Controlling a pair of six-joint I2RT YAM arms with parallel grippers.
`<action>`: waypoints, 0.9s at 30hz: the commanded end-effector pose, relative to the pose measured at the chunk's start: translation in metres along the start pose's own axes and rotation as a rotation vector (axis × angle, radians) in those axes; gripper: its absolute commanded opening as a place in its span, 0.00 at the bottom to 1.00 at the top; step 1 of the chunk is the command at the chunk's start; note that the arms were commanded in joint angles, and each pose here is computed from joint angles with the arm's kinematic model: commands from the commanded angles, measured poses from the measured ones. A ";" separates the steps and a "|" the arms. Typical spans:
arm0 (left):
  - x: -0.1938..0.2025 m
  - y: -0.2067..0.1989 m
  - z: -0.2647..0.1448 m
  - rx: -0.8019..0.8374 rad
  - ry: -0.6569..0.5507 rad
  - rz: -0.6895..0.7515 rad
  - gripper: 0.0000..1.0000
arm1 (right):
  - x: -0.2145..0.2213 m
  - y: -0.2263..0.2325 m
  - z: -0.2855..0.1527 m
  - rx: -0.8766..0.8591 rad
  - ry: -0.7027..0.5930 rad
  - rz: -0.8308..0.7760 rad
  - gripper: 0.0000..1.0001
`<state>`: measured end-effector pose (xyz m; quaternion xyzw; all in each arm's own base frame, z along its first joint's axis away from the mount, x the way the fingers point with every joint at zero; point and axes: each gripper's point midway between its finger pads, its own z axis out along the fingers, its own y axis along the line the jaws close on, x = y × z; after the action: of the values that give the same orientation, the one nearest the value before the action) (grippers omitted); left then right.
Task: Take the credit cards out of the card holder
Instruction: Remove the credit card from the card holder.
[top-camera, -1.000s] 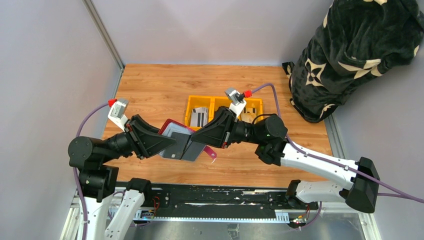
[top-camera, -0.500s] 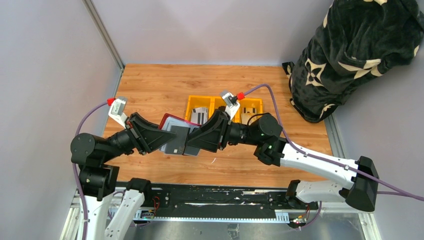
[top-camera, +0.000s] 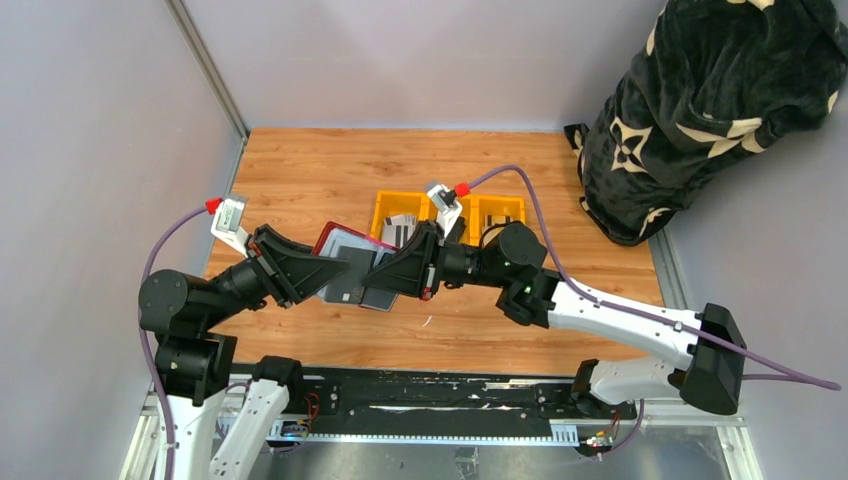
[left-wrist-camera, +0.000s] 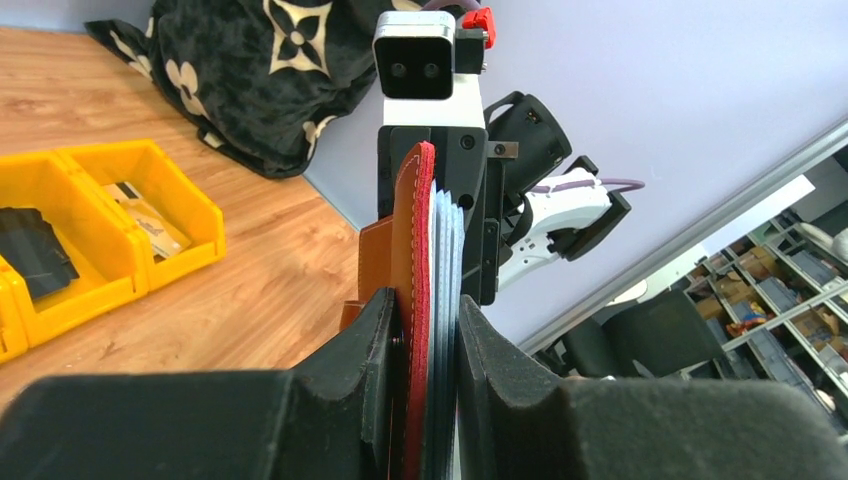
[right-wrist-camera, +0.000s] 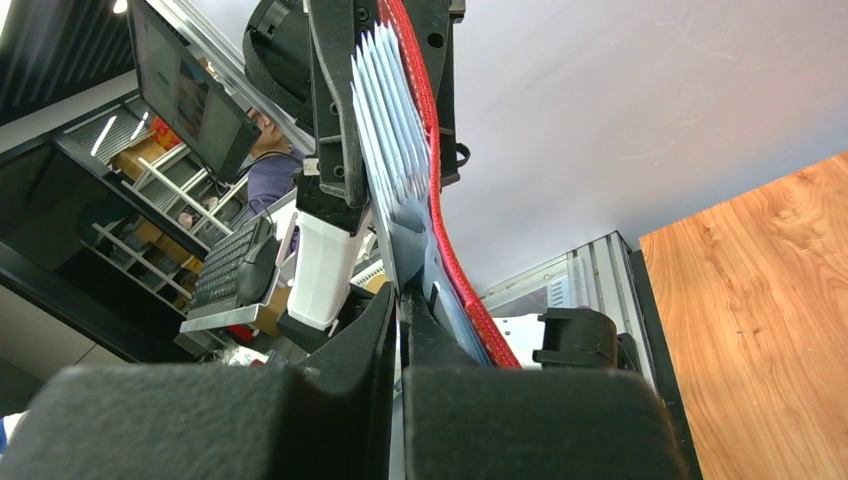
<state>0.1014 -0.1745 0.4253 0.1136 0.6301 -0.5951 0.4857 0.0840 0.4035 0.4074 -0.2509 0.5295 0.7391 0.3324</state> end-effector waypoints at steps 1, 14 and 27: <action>0.011 -0.019 -0.007 0.063 0.056 0.006 0.24 | -0.022 0.004 -0.003 0.017 -0.076 -0.034 0.00; 0.015 -0.031 -0.009 0.118 0.093 -0.043 0.27 | -0.037 0.008 -0.027 -0.012 -0.175 -0.017 0.00; 0.012 -0.030 -0.007 0.124 0.091 -0.036 0.01 | -0.031 0.019 -0.030 -0.066 -0.143 -0.020 0.00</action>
<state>0.0851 -0.1797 0.4271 0.1275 0.6286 -0.6246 0.4455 0.0823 0.3757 0.4204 -0.2245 0.4994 0.7647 0.3397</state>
